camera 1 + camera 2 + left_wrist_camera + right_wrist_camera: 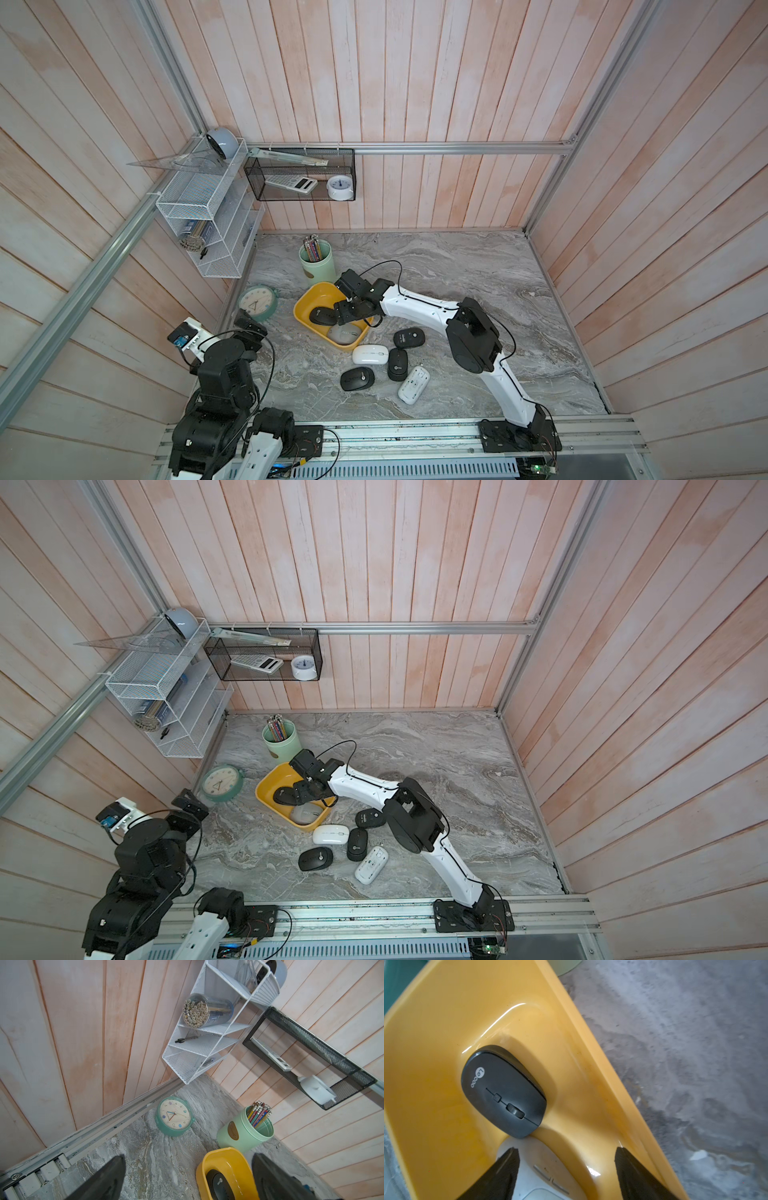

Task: Put the mouse in the storage box
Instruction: Move the storage box to the center of the board.

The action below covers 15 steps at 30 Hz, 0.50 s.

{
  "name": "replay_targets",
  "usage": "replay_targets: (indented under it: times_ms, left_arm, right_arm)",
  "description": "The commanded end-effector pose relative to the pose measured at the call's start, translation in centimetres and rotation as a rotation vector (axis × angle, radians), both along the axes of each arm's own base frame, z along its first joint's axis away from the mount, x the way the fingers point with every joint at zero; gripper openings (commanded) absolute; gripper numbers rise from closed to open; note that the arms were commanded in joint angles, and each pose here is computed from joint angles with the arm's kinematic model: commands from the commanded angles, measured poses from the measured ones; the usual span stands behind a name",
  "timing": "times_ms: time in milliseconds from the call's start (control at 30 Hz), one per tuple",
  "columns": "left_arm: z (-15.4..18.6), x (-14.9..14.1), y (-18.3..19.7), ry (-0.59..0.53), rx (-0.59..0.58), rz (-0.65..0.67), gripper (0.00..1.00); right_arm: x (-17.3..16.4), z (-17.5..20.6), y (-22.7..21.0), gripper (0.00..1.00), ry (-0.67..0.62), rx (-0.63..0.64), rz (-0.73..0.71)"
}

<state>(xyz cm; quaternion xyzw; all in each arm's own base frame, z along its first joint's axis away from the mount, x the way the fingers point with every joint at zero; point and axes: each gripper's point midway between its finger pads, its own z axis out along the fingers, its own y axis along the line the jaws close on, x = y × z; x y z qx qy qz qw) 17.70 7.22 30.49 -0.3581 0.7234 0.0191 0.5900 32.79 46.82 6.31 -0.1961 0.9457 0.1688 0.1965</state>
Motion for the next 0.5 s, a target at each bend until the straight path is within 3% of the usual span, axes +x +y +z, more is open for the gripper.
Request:
replay_targets:
  times_ms: [0, 267, 467]
  left_arm:
    - [-0.9, 2.0, -1.7, 0.043, -0.013, -0.096, 1.00]
    - [-4.2, 6.1, -6.8, 0.190, -0.121, -0.339, 1.00]
    - [-7.8, 7.5, -9.5, 0.340, -0.173, -0.438, 1.00]
  right_arm:
    - [0.8, 0.2, -2.3, 0.78, 0.014, -0.048, 0.005]
    - [1.9, 3.2, -4.9, 0.78, -0.022, -0.016, 0.018]
    - [0.3, 6.4, -7.5, 0.78, -0.059, 0.046, 0.040]
